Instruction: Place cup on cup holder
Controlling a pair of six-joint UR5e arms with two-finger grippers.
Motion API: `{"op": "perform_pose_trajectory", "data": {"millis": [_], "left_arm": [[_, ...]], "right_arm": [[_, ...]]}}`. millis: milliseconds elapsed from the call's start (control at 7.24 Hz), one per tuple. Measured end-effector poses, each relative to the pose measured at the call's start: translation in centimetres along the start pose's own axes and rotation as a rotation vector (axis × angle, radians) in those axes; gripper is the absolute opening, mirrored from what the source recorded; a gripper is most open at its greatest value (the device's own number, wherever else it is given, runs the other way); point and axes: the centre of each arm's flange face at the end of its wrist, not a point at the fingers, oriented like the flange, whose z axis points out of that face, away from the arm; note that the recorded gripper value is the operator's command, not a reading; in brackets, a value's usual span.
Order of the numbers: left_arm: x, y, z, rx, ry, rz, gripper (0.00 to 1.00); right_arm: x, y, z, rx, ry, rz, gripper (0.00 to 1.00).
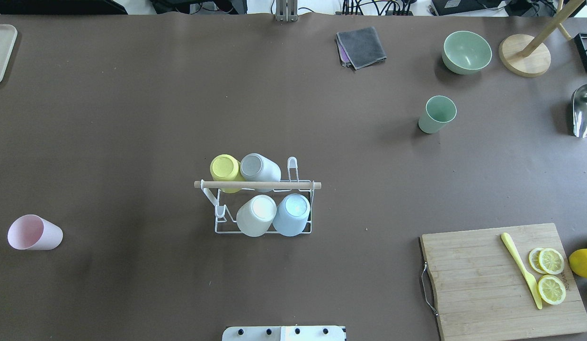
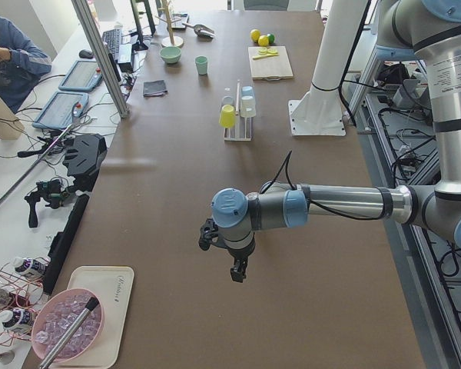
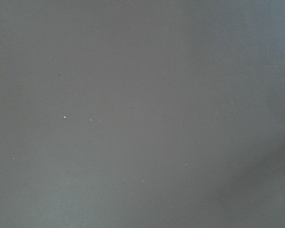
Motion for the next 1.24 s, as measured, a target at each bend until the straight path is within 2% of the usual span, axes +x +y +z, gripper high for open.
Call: {"op": "perform_pose_trajectory", "data": {"millis": [552, 829, 1105, 1243], "left_arm": [[0.1, -0.1, 0.2, -0.009, -0.005, -0.001, 0.98], [-0.1, -1.3, 0.5, -0.04, -0.038, 0.003, 0.98], [2.7, -4.6, 0.3, -0.129, -0.101, 0.046, 0.98], [5.1, -6.2, 0.8, -0.213, -0.14, 0.075, 0.98]], "right_arm": [[0.0, 0.0, 0.0, 0.001, -0.001, -0.001, 1.0], [-0.1, -0.1, -0.1, 0.002, 0.0, -0.001, 1.0], [0.0, -0.1, 0.0, 0.001, -0.001, 0.0, 1.0], [0.0, -0.2, -0.1, 0.001, -0.001, 0.0, 1.0]]}}
